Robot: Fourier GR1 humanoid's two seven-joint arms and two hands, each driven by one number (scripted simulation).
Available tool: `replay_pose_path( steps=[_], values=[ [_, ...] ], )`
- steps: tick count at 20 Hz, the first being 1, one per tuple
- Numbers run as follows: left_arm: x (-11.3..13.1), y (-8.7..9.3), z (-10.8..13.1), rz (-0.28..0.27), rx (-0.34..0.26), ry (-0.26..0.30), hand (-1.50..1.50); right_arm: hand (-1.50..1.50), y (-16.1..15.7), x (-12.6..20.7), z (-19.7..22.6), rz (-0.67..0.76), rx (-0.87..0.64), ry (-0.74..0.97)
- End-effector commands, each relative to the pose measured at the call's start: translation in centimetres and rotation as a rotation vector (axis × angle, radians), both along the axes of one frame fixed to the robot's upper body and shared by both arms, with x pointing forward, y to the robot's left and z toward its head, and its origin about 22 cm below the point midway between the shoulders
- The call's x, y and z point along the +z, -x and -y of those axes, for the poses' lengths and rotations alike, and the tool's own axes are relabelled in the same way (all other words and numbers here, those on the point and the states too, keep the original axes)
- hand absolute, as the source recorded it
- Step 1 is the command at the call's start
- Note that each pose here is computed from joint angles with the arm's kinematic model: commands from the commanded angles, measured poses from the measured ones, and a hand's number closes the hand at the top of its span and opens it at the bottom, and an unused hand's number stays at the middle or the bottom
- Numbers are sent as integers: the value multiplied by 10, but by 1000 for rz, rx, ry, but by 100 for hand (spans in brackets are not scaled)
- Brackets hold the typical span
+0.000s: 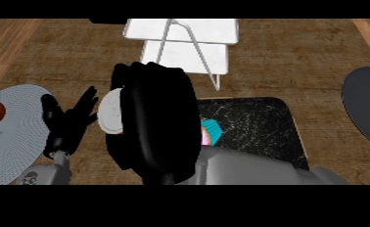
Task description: Pick the can from the tray and place it in the tiered shelf
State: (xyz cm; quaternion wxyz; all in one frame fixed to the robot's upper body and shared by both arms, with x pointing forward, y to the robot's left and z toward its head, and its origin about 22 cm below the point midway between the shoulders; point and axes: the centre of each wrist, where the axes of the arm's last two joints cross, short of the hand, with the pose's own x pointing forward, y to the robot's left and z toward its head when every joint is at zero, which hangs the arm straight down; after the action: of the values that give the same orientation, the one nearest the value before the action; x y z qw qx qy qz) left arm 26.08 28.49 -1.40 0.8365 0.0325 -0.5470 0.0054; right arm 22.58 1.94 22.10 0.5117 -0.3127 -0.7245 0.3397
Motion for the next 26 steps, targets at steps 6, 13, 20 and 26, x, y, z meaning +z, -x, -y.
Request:
replay_pose_path(
  steps=[6, 13, 20, 26],
  values=[
    [-6, 5, 1, -51, 6, -4, 0, 150, -12, 101, -21, -13, -247, -110],
    [-1, 5, -13, -50, 19, 1, 0, 150, -49, 143, -21, -12, -313, -154],
    [-3, 1, -5, -38, 37, 0, 0, 150, -93, 177, -5, -18, -315, -118],
    [-13, 6, -8, -47, 26, 14, 0, 150, -122, 175, -10, -53, -284, -67]
  ],
)
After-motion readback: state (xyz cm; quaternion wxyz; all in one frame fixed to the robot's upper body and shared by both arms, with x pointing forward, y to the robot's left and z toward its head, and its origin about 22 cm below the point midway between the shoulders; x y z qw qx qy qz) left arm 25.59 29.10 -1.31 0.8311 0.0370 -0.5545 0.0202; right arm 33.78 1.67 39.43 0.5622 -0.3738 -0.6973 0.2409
